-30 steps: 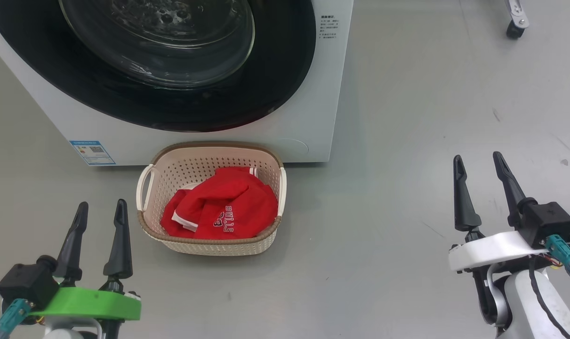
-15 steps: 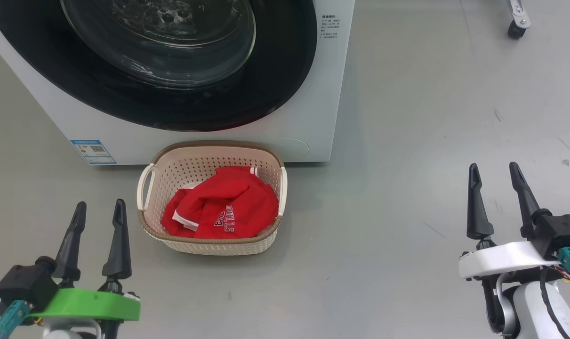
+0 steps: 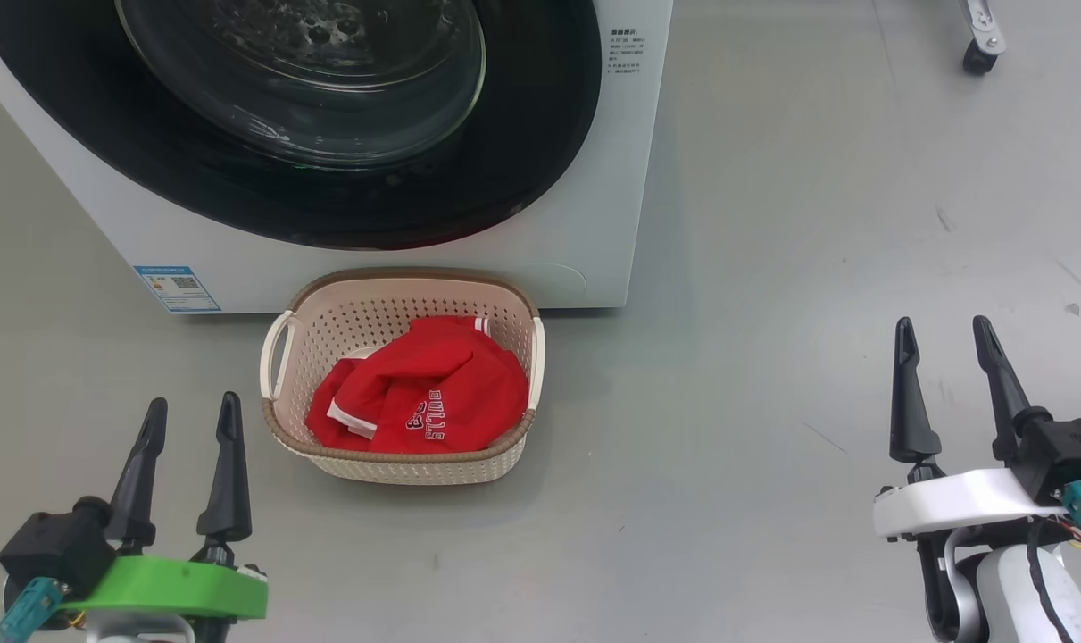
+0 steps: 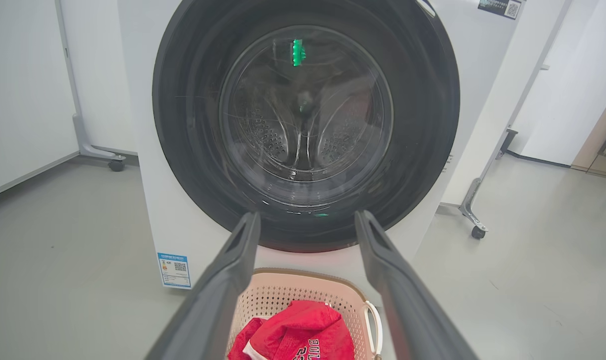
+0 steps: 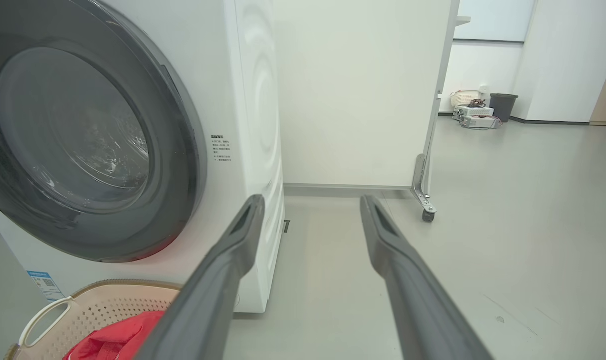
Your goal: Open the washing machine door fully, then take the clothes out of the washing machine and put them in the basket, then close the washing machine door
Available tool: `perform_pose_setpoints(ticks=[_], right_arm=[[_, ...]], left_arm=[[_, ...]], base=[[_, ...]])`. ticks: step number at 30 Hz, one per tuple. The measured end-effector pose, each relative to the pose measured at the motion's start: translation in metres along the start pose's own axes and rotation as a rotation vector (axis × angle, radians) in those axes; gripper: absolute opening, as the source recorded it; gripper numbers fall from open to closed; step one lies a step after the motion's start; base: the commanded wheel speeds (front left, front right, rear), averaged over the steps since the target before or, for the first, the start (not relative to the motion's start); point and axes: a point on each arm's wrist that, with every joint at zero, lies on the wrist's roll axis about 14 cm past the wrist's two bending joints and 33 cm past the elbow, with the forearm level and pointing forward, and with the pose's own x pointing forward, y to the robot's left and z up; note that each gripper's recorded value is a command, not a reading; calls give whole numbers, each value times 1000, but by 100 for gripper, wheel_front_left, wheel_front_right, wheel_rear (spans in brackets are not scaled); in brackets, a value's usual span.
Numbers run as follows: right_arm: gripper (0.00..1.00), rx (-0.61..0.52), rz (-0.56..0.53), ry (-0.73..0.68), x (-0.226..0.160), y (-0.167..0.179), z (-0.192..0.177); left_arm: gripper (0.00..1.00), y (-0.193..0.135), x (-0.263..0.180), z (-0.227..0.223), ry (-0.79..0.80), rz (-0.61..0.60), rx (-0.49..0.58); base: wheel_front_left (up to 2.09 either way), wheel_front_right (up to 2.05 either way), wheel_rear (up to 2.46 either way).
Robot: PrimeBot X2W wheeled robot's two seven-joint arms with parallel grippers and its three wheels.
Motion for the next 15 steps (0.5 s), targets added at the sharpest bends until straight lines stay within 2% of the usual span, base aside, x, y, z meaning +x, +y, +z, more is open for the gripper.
perform_pose_setpoints(ticks=[15], right_arm=[[100, 2, -8, 5, -2, -1, -2]], left_arm=[[100, -2, 0, 1, -3, -3, -22]], base=[[0, 0, 0]])
